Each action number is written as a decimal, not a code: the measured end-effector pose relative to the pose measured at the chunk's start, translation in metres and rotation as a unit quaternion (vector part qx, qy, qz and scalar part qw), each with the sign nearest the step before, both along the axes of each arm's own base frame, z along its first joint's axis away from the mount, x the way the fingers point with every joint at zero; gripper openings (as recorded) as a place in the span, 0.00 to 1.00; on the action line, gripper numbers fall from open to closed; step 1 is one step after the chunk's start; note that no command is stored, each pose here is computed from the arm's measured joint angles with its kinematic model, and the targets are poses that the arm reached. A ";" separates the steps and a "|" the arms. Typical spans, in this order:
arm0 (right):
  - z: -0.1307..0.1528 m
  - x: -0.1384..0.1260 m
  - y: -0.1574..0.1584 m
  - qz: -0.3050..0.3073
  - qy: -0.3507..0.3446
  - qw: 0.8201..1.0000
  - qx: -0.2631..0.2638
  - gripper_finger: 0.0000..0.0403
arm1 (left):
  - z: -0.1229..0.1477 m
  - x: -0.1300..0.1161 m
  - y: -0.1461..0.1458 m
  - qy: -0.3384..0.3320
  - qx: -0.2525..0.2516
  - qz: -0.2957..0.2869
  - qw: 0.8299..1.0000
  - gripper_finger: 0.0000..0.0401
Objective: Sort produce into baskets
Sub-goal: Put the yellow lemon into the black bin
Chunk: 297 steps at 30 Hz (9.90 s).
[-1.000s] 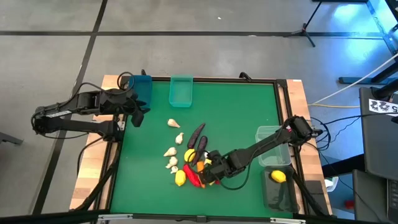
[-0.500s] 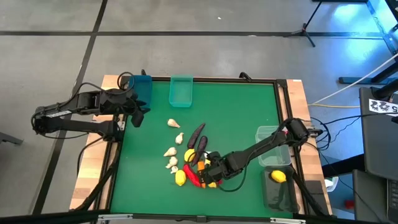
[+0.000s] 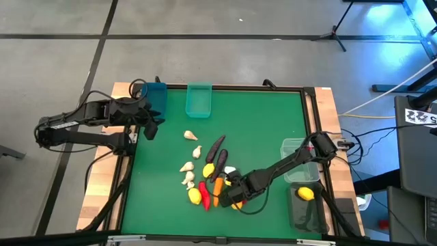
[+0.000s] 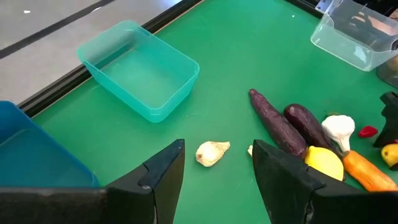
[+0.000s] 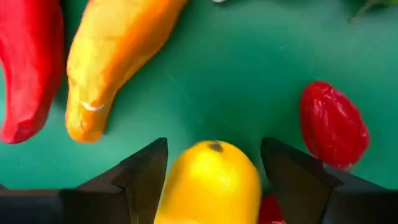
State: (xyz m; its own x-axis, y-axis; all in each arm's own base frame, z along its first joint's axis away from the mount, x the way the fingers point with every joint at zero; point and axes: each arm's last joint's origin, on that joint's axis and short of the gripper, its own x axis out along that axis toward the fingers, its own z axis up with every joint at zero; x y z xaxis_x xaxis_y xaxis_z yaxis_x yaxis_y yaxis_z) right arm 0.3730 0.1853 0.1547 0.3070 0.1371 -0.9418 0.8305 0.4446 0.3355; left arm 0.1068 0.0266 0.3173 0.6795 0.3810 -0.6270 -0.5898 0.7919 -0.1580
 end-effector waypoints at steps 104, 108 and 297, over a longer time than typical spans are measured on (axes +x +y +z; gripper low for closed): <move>0.164 -0.203 0.091 -0.055 0.124 0.987 -0.088 0.50 | 0.000 0.000 0.000 -0.004 -0.007 0.007 1.000 0.46; 0.152 -0.222 0.100 -0.043 0.213 0.974 -0.069 0.50 | 0.000 0.000 0.000 -0.004 -0.007 0.007 1.000 0.46; 0.191 -0.074 0.086 0.287 -0.020 0.940 -0.185 0.48 | -0.002 -0.001 0.001 0.007 -0.004 0.028 1.000 0.46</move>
